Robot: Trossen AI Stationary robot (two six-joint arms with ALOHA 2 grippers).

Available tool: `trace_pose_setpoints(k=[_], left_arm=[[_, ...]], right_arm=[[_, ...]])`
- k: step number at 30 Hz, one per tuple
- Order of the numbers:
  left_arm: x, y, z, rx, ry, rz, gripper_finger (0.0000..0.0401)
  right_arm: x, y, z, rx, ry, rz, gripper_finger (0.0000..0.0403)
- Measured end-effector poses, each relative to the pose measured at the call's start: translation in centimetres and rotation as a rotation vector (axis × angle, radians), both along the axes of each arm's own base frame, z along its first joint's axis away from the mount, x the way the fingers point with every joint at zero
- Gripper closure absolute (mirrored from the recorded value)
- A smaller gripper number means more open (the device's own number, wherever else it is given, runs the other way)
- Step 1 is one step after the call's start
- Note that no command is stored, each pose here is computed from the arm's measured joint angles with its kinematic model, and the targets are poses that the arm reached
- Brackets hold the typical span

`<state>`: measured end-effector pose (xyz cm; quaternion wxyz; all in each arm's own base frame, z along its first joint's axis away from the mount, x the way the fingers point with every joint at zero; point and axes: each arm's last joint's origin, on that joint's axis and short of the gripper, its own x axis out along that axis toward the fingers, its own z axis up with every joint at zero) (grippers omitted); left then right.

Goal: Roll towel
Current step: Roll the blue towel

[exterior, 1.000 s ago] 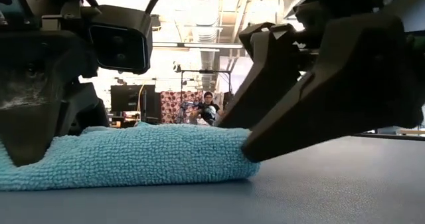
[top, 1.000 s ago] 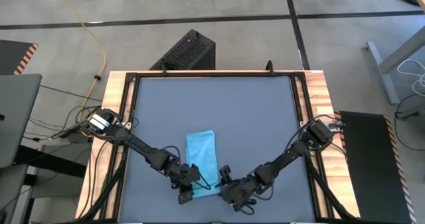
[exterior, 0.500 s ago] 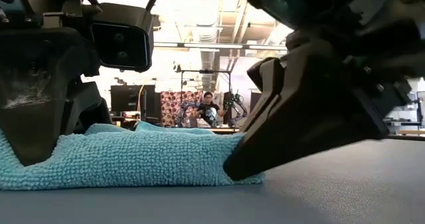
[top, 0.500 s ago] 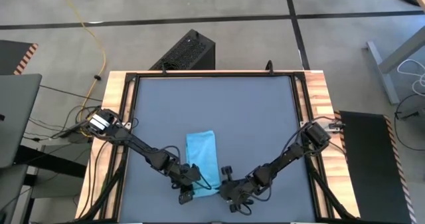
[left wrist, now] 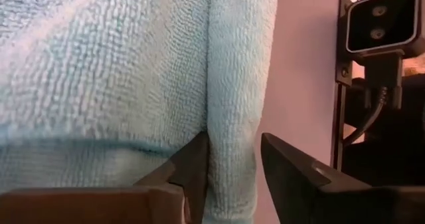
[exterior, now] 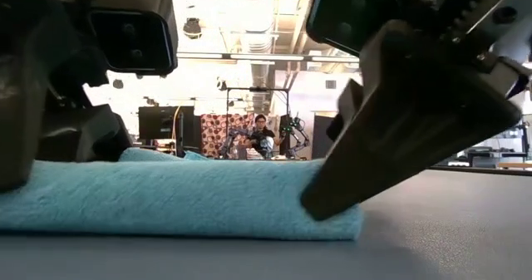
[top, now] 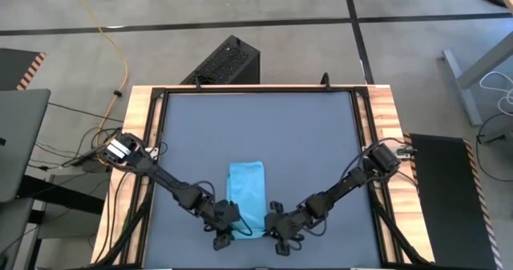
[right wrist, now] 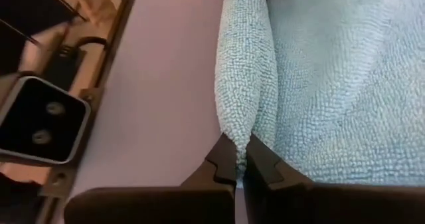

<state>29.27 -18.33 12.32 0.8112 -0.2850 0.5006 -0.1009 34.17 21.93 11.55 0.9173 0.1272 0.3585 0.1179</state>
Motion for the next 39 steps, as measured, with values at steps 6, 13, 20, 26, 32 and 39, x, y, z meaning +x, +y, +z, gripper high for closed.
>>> trace_pose_setpoints(k=[6, 13, 20, 26, 32, 39], left_arm=[[-0.5, -0.8, 0.0, 0.021, -0.011, -0.012, 0.0269], [-0.7, -1.8, 0.3, 0.021, -0.076, -0.044, 0.0269], [-0.7, -1.7, 0.3, 0.003, -0.068, -0.088, 0.0269], [-0.7, -1.7, 0.4, -0.017, -0.062, -0.116, 0.0269], [-0.8, -1.8, 0.4, -0.043, -0.051, -0.139, 0.0269], [-0.6, -1.4, 0.5, -0.078, -0.034, -0.168, 0.0269]], right_arm=[[-1.4, -0.8, -0.1, 0.168, -0.087, -0.048, 0.0381], [-1.5, -2.0, -0.4, 0.305, -0.13, -0.086, 0.038], [-1.5, -2.4, -0.7, 0.376, -0.036, -0.131, 0.0378], [-1.6, -2.5, -0.9, 0.436, 0.035, -0.204, 0.0378], [-1.6, -2.6, -1.0, 0.517, 0.088, -0.278, 0.0377], [-2.1, -2.7, -1.7, 0.564, 0.233, -0.324, 0.0377]])
